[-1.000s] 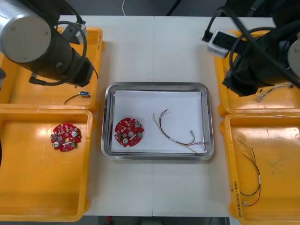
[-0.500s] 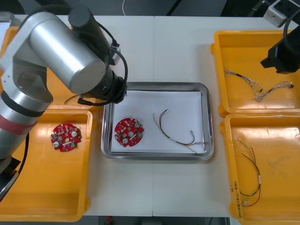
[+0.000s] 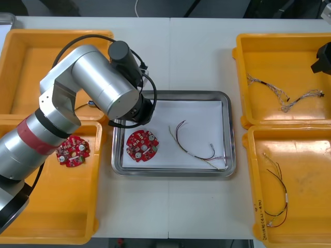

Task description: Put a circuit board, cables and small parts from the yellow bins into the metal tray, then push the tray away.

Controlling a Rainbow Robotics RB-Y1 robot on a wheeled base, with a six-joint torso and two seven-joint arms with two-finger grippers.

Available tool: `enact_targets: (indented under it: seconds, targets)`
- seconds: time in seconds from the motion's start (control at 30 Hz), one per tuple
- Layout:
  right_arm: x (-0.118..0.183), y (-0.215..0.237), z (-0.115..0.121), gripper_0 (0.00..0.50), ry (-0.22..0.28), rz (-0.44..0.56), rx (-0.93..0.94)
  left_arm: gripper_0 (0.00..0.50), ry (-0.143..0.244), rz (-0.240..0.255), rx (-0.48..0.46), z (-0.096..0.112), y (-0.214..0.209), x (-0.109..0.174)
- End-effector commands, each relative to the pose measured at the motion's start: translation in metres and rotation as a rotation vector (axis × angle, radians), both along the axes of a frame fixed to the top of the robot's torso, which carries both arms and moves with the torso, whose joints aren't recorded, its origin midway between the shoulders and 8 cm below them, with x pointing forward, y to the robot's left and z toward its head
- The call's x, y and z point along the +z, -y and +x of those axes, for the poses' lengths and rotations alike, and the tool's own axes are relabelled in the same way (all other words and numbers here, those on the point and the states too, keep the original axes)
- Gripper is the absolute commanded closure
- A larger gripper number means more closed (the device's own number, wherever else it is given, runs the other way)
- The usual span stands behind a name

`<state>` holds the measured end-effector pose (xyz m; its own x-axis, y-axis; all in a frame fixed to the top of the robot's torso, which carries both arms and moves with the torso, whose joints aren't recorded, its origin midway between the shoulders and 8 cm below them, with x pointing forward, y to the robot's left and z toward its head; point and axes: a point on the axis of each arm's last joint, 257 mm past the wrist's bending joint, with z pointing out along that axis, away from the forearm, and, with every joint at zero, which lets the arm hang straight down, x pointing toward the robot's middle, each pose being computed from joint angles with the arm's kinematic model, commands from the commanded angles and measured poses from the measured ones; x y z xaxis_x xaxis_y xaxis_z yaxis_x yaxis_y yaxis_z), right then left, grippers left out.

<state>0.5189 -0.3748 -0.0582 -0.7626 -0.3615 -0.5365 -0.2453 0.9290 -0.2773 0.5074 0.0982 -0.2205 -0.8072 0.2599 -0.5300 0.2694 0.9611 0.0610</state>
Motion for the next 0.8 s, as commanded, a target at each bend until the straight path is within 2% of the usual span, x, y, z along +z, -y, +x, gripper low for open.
enact_targets:
  seconds: [0.03, 0.2, 0.5, 0.57, 0.6, 0.63, 0.67, 0.7, 0.73, 0.77, 0.8]
  targets:
    - [0.036, 0.027, 0.009, 0.000, 0.053, 0.029, -0.135, 0.500, 0.056, -0.011, -0.038, 0.015, 0.027, 0.011]
    - [0.036, 0.041, 0.013, 0.000, 0.059, 0.054, -0.241, 0.498, 0.064, 0.000, -0.041, 0.021, 0.026, 0.005]
    - [0.017, 0.050, 0.012, 0.000, 0.046, 0.222, -0.473, 0.497, 0.064, 0.004, -0.046, 0.020, 0.026, 0.004]
    - [0.010, 0.051, 0.012, 0.000, 0.037, 0.274, -0.536, 0.482, 0.065, 0.007, -0.045, 0.021, 0.025, 0.004]
    - [0.008, 0.051, 0.012, 0.000, 0.033, 0.288, -0.552, 0.440, 0.066, 0.009, -0.044, 0.021, 0.024, 0.004]
    - [0.004, 0.050, 0.011, 0.000, 0.026, 0.322, -0.585, 0.284, 0.068, 0.008, -0.043, 0.021, 0.024, 0.004]
    - [0.000, 0.048, 0.012, 0.000, 0.020, 0.355, -0.613, 0.167, 0.075, 0.016, -0.040, 0.023, 0.022, 0.005]
    - [-0.001, 0.047, 0.012, 0.000, 0.021, 0.372, -0.629, 0.112, 0.080, 0.017, -0.038, 0.024, 0.022, 0.006]
    - [-0.003, 0.046, 0.012, 0.000, 0.021, 0.403, -0.661, 0.021, 0.081, 0.018, -0.036, 0.024, 0.021, 0.007]
    - [-0.007, 0.045, 0.012, 0.000, 0.016, 0.432, -0.696, 0.000, 0.087, 0.020, -0.033, 0.026, 0.020, 0.008]
    - [-0.009, 0.045, 0.012, 0.000, 0.011, 0.449, -0.714, 0.000, 0.086, 0.023, -0.033, 0.026, 0.020, 0.007]
